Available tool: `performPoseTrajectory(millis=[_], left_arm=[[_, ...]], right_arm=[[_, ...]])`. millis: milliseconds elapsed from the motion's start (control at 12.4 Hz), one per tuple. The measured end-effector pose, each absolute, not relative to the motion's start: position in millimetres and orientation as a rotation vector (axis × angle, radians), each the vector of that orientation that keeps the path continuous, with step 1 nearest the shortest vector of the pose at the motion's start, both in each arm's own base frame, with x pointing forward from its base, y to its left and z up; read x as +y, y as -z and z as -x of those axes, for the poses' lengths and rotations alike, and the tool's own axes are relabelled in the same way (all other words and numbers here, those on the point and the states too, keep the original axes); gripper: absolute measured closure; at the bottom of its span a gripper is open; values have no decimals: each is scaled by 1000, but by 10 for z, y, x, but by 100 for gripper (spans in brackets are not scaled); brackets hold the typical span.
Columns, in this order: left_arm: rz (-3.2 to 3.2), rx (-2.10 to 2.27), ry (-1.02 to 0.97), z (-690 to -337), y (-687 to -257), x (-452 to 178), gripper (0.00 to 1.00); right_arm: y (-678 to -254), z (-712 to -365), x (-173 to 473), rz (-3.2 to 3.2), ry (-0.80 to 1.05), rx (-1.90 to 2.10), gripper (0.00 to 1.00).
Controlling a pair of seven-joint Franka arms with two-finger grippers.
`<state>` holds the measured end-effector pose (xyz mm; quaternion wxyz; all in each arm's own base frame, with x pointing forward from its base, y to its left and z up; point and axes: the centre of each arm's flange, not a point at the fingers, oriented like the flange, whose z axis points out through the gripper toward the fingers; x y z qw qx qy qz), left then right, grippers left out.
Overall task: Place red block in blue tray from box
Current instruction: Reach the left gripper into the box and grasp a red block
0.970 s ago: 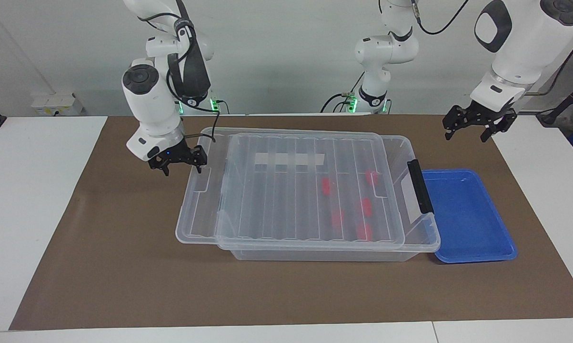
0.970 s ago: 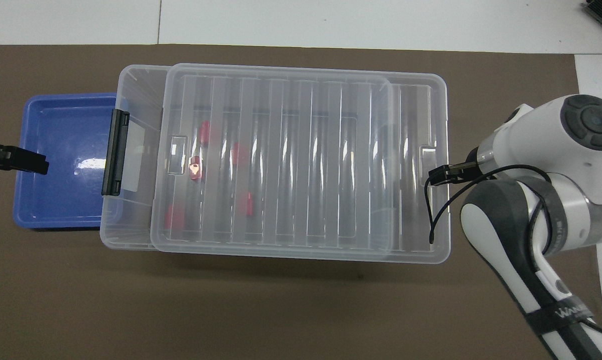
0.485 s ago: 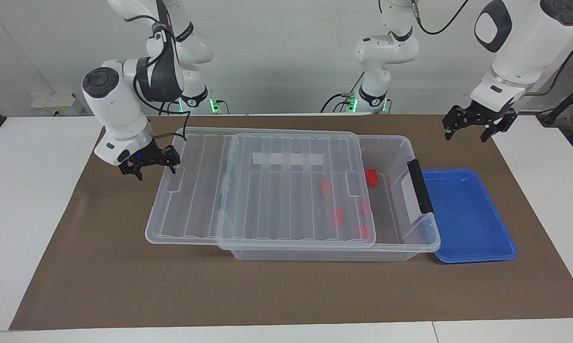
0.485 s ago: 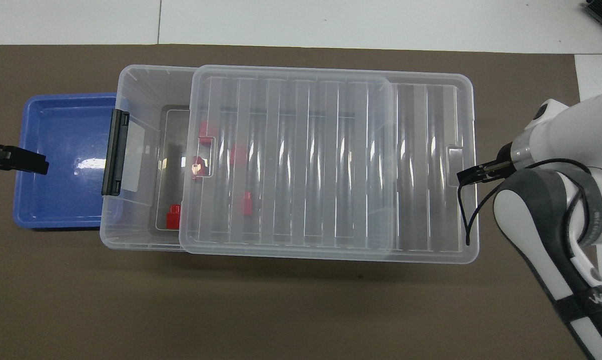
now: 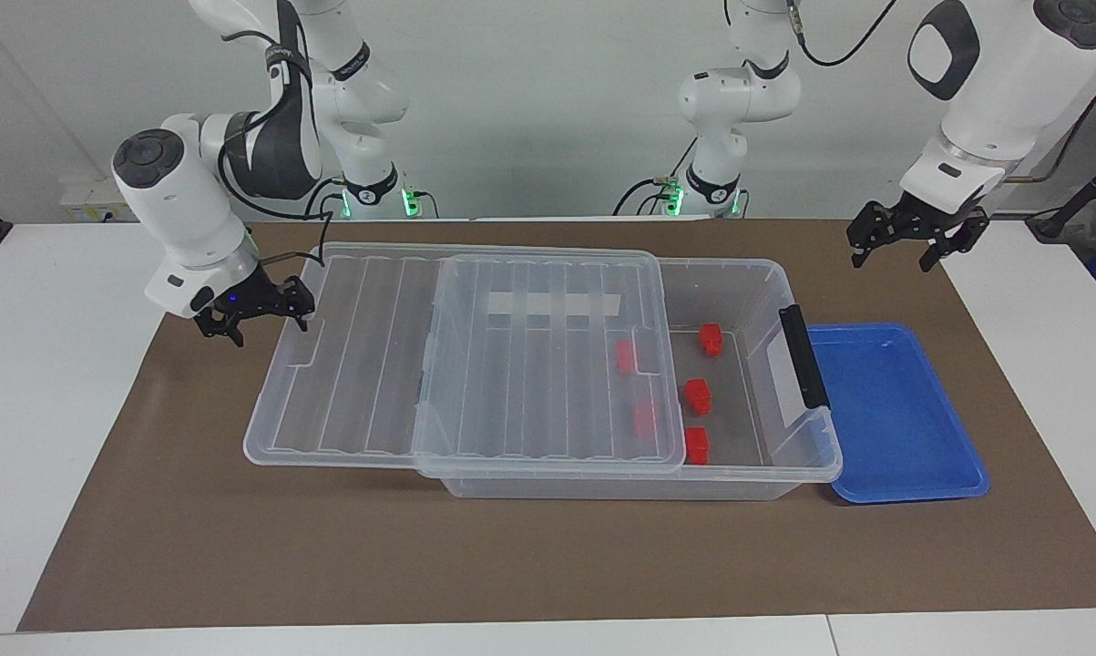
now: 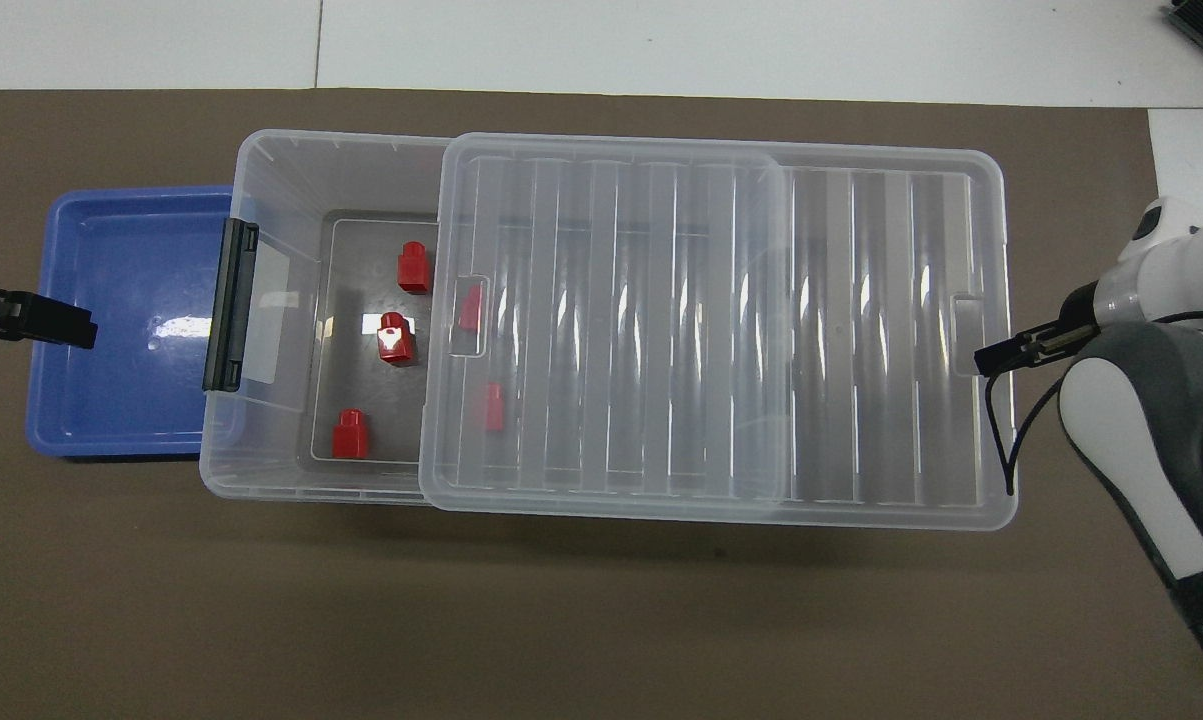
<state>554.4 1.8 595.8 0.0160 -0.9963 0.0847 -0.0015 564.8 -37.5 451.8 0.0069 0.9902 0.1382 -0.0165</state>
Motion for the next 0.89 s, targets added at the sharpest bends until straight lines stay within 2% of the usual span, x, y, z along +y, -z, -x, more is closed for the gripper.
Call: performPoseTrajectory(millis=[162, 647, 889], left_arm=[[3106, 182, 11, -5542, -5965, -157, 0], [3125, -25, 84, -5443, -6003, -1253, 0], [3135, -66, 122, -5406, -5875, -1611, 0]], right_arm=[[-4514, -5641, -445, -3098, 53, 434, 0], [-4536, -5643, -468, -3097, 47, 428, 0], [-4783, -5661, -416, -3107, 12, 284, 0]])
